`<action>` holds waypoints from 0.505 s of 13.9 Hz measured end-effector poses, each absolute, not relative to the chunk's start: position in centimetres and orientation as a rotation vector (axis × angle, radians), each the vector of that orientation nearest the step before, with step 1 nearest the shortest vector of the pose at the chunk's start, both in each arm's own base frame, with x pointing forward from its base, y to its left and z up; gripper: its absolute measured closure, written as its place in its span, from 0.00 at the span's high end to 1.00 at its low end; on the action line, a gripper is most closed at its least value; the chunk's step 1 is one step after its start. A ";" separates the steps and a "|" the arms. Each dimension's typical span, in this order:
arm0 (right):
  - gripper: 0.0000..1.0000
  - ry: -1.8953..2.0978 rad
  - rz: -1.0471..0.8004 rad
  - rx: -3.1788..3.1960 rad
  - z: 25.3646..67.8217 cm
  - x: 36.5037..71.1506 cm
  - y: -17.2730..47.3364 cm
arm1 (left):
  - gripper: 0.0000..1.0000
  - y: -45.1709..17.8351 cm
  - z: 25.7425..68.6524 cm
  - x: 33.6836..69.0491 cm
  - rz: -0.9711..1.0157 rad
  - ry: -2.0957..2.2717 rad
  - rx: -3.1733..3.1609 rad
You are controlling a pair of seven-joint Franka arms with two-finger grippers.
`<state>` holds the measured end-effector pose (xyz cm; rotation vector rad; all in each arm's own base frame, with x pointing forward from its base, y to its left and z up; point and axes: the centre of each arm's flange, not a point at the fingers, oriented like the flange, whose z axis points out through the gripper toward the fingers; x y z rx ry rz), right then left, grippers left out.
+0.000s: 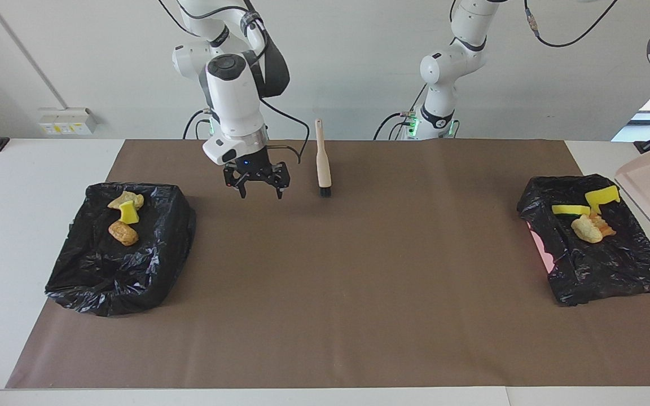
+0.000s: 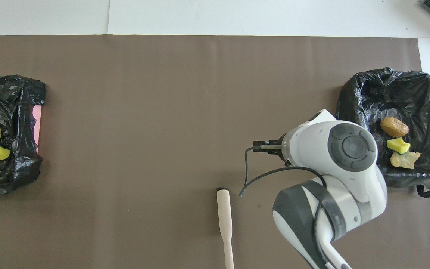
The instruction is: Sweep and dump trash in bin
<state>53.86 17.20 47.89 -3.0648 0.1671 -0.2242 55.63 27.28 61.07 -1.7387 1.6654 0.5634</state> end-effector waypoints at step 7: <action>1.00 0.154 -0.242 -3.123 59.2 54.5 9.4 | 0.32 18.0 57.5 57.0 0.265 1.521 -2.278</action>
